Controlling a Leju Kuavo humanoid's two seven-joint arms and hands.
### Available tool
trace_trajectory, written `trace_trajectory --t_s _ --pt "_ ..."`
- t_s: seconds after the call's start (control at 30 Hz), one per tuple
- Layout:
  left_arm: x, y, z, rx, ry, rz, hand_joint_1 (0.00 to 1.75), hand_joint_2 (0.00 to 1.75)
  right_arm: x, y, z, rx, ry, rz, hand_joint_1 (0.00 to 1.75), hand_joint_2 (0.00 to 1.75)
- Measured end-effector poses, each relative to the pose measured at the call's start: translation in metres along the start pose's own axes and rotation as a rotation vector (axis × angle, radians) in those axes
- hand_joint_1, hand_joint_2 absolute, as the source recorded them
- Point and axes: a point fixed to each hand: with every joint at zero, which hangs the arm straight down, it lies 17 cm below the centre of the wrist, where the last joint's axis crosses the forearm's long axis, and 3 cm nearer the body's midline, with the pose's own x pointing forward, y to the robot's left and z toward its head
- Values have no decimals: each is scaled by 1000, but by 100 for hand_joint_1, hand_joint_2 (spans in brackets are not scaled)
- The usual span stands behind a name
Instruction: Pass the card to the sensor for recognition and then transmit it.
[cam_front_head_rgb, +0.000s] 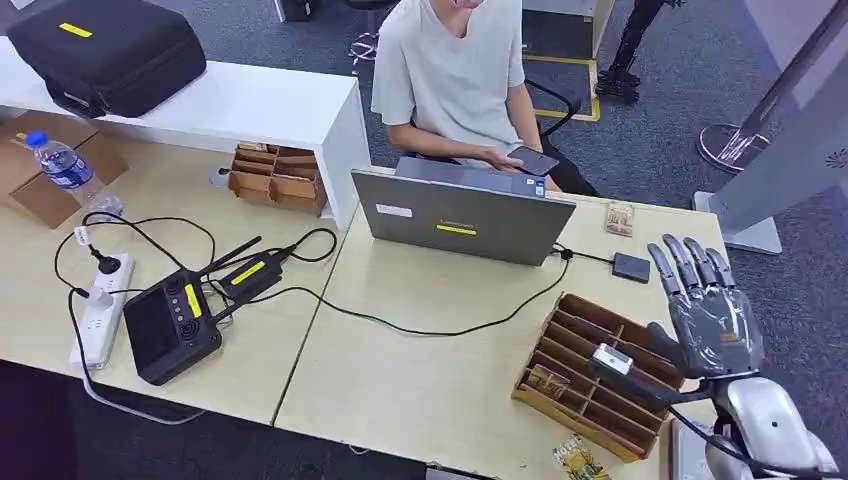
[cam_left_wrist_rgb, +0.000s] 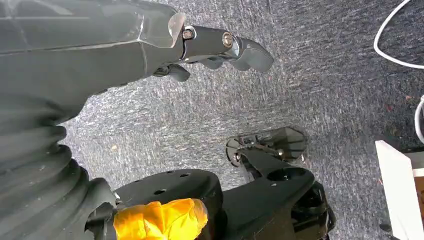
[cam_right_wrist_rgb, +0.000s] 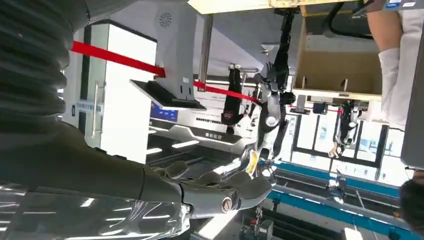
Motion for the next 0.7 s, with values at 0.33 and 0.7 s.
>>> trace_trajectory --t_s 0.33,0.7 --pt "-1 0 0 3 7 11 0 175 -6 -1 12 -19 25 -38 0 175" --pt "-2 1 0 7 8 18 0 175 -19 -19 30 -74 62 -73 0 175"
